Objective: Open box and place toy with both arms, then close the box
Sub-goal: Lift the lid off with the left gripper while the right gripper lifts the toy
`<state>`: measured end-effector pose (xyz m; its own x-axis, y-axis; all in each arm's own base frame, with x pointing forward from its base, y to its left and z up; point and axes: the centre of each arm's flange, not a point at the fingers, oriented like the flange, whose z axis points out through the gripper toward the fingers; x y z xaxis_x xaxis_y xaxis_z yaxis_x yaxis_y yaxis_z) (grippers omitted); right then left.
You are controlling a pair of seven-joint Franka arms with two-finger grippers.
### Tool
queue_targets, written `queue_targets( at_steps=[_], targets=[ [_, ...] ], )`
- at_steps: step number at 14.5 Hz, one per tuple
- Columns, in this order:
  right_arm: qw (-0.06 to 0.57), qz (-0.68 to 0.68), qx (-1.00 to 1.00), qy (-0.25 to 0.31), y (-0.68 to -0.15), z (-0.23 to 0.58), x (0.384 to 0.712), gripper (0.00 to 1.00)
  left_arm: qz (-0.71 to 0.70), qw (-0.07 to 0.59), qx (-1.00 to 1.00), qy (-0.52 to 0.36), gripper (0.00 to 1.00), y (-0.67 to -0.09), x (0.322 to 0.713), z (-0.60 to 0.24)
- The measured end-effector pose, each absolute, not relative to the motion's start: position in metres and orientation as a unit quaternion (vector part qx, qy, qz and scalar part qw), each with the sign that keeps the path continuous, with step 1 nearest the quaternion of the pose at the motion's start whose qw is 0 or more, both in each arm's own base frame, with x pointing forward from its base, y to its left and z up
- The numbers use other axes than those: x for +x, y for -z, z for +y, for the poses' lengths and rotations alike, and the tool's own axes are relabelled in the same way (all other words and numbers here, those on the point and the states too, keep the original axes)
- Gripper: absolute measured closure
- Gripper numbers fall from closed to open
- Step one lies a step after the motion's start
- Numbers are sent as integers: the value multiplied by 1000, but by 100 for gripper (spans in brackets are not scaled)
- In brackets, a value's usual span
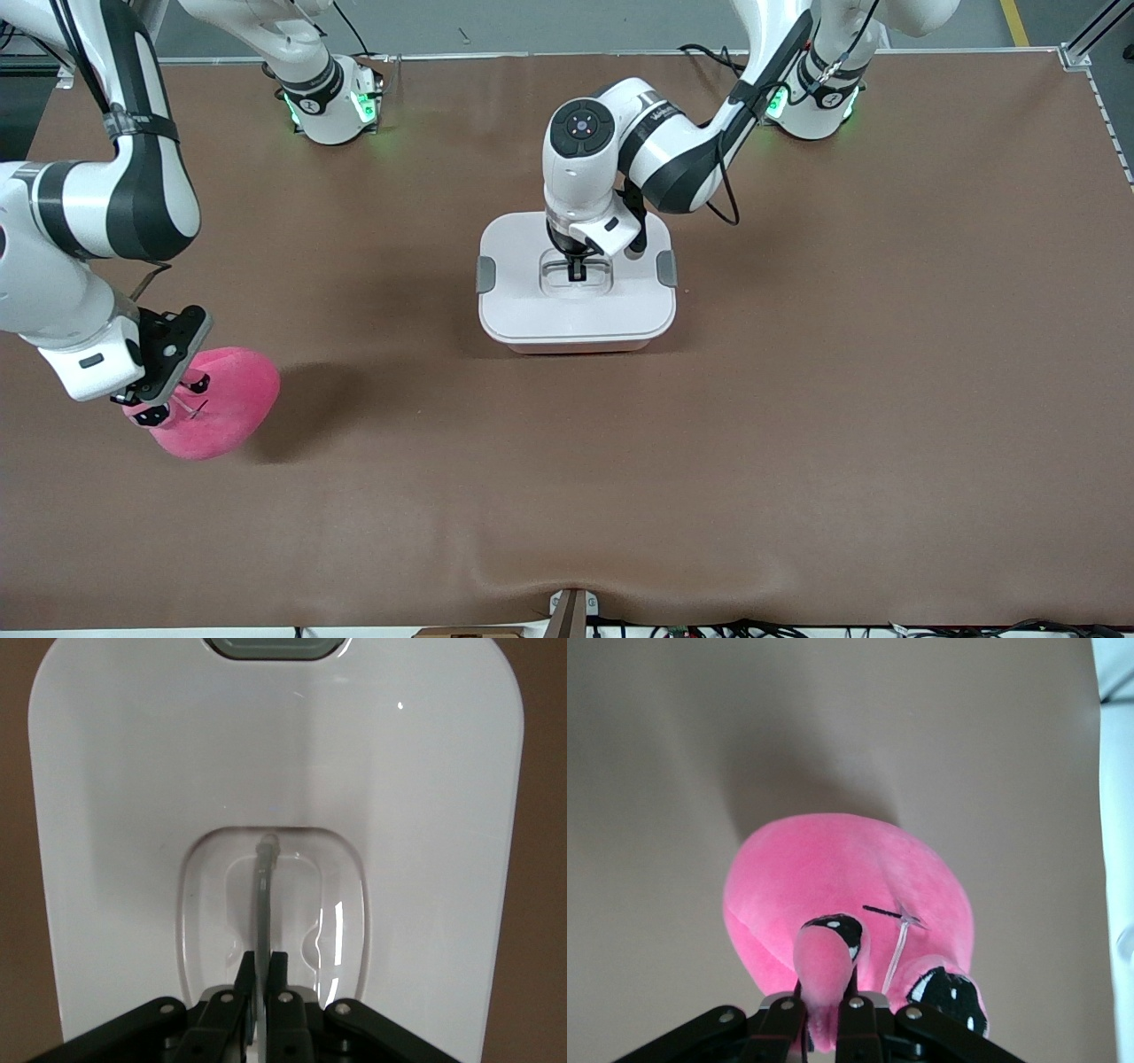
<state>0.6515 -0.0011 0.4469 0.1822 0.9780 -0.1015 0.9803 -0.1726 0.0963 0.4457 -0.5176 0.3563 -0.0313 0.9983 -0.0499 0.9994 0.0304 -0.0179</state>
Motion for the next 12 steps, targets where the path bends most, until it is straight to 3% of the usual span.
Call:
queue_targets(
  at_steps=[8, 12],
  targets=[
    [65, 782, 617, 68, -470, 83, 633, 88, 717, 16, 696, 22, 93, -387, 442, -512],
    [90, 823, 550, 115, -483, 164, 604, 88, 718, 23, 695, 21, 93, -400, 444, -508]
  ],
)
